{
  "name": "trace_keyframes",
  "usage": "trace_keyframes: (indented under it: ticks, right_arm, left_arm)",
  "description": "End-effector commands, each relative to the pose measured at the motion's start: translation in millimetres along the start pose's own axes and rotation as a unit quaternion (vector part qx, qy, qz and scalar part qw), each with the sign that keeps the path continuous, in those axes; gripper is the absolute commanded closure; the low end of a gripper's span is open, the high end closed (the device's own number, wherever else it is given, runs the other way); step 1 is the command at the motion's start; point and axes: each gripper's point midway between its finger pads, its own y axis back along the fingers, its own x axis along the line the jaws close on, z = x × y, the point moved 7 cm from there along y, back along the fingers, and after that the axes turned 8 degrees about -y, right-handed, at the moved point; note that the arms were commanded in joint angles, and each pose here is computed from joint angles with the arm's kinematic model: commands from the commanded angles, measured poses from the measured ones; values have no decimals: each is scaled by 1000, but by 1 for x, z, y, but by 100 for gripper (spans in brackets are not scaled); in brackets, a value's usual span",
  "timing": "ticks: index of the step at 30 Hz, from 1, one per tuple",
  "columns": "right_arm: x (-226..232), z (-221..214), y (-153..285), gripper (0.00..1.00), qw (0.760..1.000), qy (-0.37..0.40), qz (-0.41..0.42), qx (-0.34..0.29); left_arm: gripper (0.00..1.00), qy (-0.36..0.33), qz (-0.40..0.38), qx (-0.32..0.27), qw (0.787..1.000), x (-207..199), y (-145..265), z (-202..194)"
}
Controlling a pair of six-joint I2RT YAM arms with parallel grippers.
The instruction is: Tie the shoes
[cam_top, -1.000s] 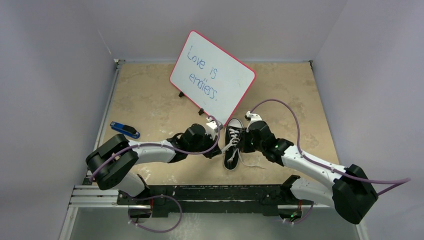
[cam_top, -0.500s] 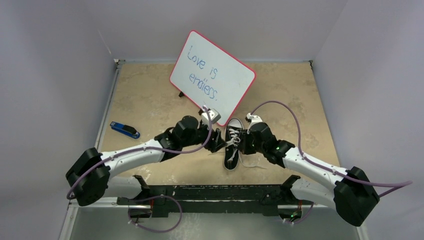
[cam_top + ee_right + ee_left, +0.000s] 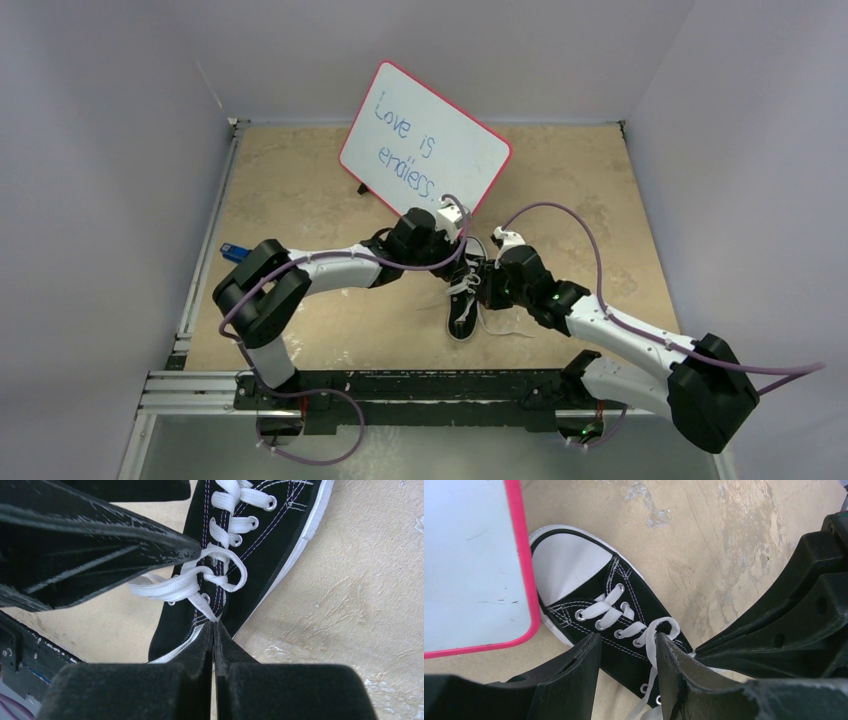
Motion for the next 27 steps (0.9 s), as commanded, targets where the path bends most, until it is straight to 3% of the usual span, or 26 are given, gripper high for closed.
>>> trace_keyframes:
  ticks: [1, 13, 21, 24, 27]
  right_arm:
    - [6, 6, 2, 100, 1000, 1, 19, -12]
    - [7, 7, 2, 100, 1000, -4, 21, -16]
    - [8, 10, 1, 100, 1000, -6, 17, -19]
    - [11, 14, 2, 100, 1000, -8, 18, -20]
    - [12, 20, 2, 100, 999, -16, 11, -36]
  left_arm:
    - [57, -39, -16, -41, 998, -12, -8, 26]
    - [64, -52, 13, -14, 998, -12, -16, 5]
    - [79, -69, 11, 4, 998, -10, -20, 4]
    - [99, -71, 4, -1, 997, -13, -14, 8]
    - [100, -56, -7, -26, 998, -17, -5, 14]
